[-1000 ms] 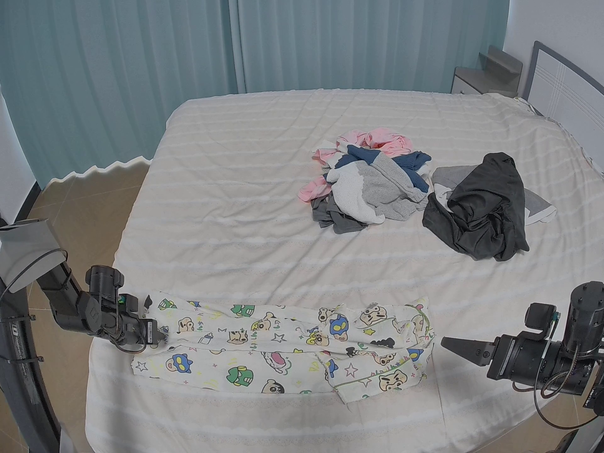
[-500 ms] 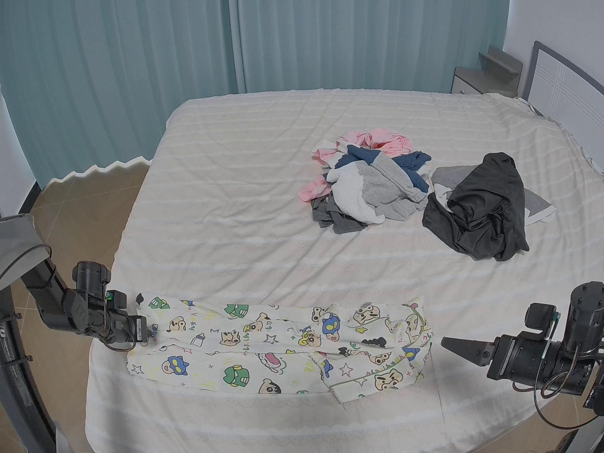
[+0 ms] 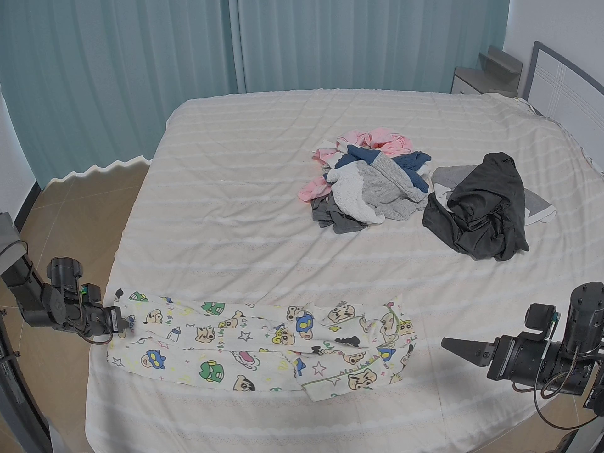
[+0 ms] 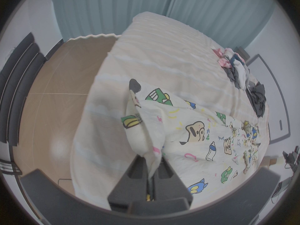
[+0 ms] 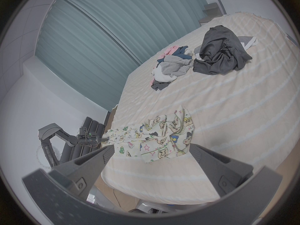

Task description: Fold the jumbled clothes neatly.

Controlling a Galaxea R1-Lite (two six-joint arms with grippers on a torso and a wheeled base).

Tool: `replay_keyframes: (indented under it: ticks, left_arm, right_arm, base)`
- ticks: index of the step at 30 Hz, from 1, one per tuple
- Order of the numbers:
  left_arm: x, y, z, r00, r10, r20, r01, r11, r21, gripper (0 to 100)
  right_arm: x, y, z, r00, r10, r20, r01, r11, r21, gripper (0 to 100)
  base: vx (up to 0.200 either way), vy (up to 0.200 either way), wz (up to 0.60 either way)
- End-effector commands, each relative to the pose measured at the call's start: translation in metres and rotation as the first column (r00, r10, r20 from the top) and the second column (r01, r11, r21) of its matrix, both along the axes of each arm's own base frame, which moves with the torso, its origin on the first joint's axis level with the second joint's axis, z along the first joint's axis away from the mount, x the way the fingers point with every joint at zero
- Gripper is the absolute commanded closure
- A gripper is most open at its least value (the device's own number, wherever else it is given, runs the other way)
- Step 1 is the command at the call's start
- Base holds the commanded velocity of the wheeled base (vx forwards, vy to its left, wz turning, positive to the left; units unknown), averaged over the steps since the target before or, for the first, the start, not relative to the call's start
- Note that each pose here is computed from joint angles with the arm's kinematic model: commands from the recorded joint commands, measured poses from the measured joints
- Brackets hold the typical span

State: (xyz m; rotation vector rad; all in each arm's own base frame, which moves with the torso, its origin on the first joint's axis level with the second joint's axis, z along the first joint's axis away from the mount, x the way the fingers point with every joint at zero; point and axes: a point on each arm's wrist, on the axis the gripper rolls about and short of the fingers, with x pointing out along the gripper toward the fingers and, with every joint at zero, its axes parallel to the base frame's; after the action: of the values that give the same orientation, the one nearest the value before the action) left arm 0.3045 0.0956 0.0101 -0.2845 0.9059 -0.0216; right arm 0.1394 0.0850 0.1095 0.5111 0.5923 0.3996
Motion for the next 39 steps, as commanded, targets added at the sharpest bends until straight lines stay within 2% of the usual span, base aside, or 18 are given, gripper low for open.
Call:
replay_keyframes:
  ticks: [1,7,9,10,13,14,16,18,19,22,25,29,35,39]
  left_arm:
    - [-0.008,0.026,0.006,0.997,0.064,0.031,-0.064,0.998,-0.011,100]
    - [-0.022,0.064,0.012,0.986,0.143,0.08,-0.137,0.988,-0.075,100]
    - [-0.024,0.069,0.013,0.984,0.154,0.087,-0.147,0.986,-0.079,100]
    - [-0.031,0.086,0.015,0.975,0.193,0.105,-0.184,0.978,-0.095,100]
    - [-0.036,0.101,0.017,0.967,0.226,0.116,-0.214,0.971,-0.111,100]
    - [-0.042,0.114,0.022,0.96,0.251,0.124,-0.233,0.962,-0.14,100]
    - [-0.047,0.127,0.028,0.953,0.273,0.13,-0.25,0.953,-0.17,100]
    - [-0.05,0.132,0.029,0.951,0.283,0.124,-0.259,0.949,-0.182,100]
    - [-0.055,0.143,0.035,0.944,0.306,0.125,-0.278,0.94,-0.199,100]
    - [-0.06,0.157,0.042,0.932,0.338,0.134,-0.309,0.93,-0.2,100]
    - [-0.062,0.162,0.045,0.926,0.352,0.14,-0.322,0.926,-0.196,100]
    - [-0.066,0.154,0.055,0.929,0.345,0.131,-0.315,0.927,-0.202,100]
    - [-0.059,0.103,0.083,0.963,0.238,0.126,-0.209,0.956,-0.208,100]
    - [-0.055,0.06,0.114,0.965,0.205,0.166,-0.162,0.957,-0.242,100]
  right_arm:
    - [0.0,0.0,-0.001,1.0,0.001,-0.003,-0.001,1.0,-0.001,0]
    - [0.0,0.0,0.0,1.0,0.001,-0.001,-0.001,1.0,-0.001,0]
    - [0.0,0.0,0.0,1.0,0.001,-0.001,-0.001,1.0,-0.001,0]
    - [0.0,0.0,0.0,1.0,0.0,-0.002,0.0,1.0,0.001,0]
    - [0.0,0.0,-0.001,1.0,0.0,-0.003,0.0,1.0,0.0,0]
    - [0.0,0.0,0.0,1.0,0.0,-0.002,0.0,1.0,0.001,0]
    - [0.0,0.0,0.0,1.0,0.0,-0.002,0.0,1.0,0.001,0]
    - [0.0,0.0,0.0,1.0,0.0,-0.002,0.0,1.0,0.001,0]
    - [0.0,0.0,0.0,1.0,-0.002,-0.003,0.002,1.0,0.002,0]
    - [0.0,0.0,0.0,1.0,-0.004,0.0,0.004,1.0,0.003,0]
    - [0.0,0.0,0.0,1.0,-0.002,-0.001,0.002,1.0,0.004,0]
    - [0.0,0.0,0.0,1.0,-0.003,0.0,0.003,1.0,0.006,0]
    - [0.002,-0.002,0.0,1.0,-0.016,-0.005,0.016,1.0,0.01,0]
    - [0.002,-0.002,0.001,1.0,-0.021,-0.001,0.021,1.0,0.013,0]
  base:
    - [0.0,0.0,0.0]
    - [0.0,0.0,0.0]
    - [0.0,0.0,0.0]
    - [0.0,0.0,0.0]
    - [0.0,0.0,0.0]
    - [0.0,0.0,0.0]
    - [0.0,0.0,0.0]
    - [0.0,0.0,0.0]
    - [0.0,0.0,0.0]
    - [0.0,0.0,0.0]
    - [0.0,0.0,0.0]
    - [0.0,0.0,0.0]
    - [0.0,0.0,0.0]
    - [0.0,0.0,0.0]
